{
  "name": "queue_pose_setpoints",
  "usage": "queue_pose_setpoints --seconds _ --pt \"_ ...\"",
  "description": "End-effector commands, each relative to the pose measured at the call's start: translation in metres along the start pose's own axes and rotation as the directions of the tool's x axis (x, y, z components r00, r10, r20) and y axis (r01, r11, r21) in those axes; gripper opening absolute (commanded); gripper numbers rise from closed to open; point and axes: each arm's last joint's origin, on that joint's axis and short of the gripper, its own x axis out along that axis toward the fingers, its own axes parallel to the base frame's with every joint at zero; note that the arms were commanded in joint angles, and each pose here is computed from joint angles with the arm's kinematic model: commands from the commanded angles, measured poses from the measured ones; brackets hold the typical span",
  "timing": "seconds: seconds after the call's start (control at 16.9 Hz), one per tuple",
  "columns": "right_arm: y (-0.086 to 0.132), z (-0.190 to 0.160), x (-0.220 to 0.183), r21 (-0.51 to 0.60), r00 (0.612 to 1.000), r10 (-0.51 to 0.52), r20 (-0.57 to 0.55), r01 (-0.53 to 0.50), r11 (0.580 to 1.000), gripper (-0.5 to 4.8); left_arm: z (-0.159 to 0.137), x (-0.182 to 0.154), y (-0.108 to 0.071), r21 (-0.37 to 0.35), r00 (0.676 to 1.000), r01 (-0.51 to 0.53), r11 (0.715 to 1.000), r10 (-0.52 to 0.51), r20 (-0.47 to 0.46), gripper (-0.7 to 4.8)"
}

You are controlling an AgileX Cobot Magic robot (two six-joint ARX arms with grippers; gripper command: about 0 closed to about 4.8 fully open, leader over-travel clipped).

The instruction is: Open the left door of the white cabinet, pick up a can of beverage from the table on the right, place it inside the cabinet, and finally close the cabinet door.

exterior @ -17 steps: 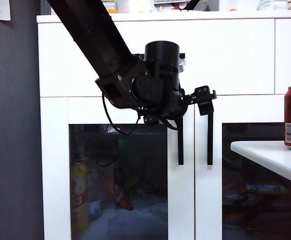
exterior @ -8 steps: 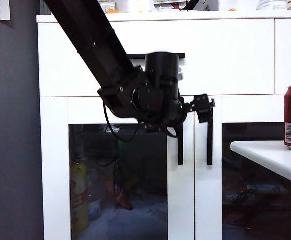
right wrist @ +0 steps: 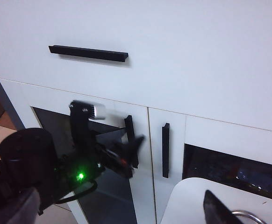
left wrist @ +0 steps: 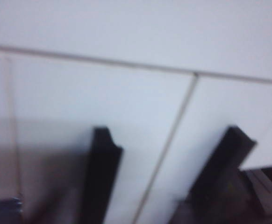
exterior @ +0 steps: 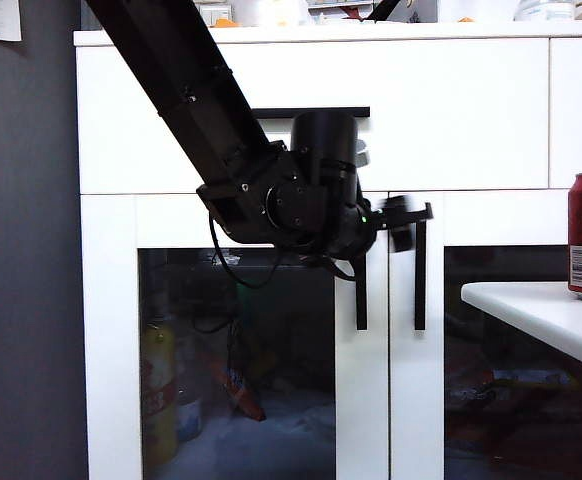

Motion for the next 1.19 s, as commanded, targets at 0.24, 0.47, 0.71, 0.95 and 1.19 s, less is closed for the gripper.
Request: queue_pose_setpoints --seconds 0.24,0.47,0.71,0.95,1.19 --pt "0.0 0.002 -0.001 -0.003 1.0 0.001 0.021 -0.001 1.0 4.79 0.005 -0.004 -0.014 -0.01 0.999 0.045 0.999 -0.045 0.032 -0.06" --pt "-0.001 0.005 -0.001 -0.01 0.999 -0.007 0.05 0.008 1.0 4.79 0.003 -0.006 -0.02 -0.006 0.998 0.068 0.998 -0.068 0.018 -0.05" --pt "0.0 0.013 -0.004 -0.029 0.993 0.0 0.122 0.004 1.0 4.79 0.001 -0.006 -0.019 -0.002 0.998 0.065 0.998 -0.065 0.004 -0.05" --pt "0.001 0.013 -0.005 -0.029 0.992 0.003 0.125 0.0 1.0 4.79 0.001 -0.006 -0.019 -0.002 0.998 0.065 0.998 -0.065 0.004 -0.05" --pt "0.001 0.013 -0.005 0.039 0.993 0.003 0.12 -0.008 0.999 4.79 0.001 -0.006 -0.019 -0.002 0.998 0.065 0.998 -0.065 0.004 -0.05"
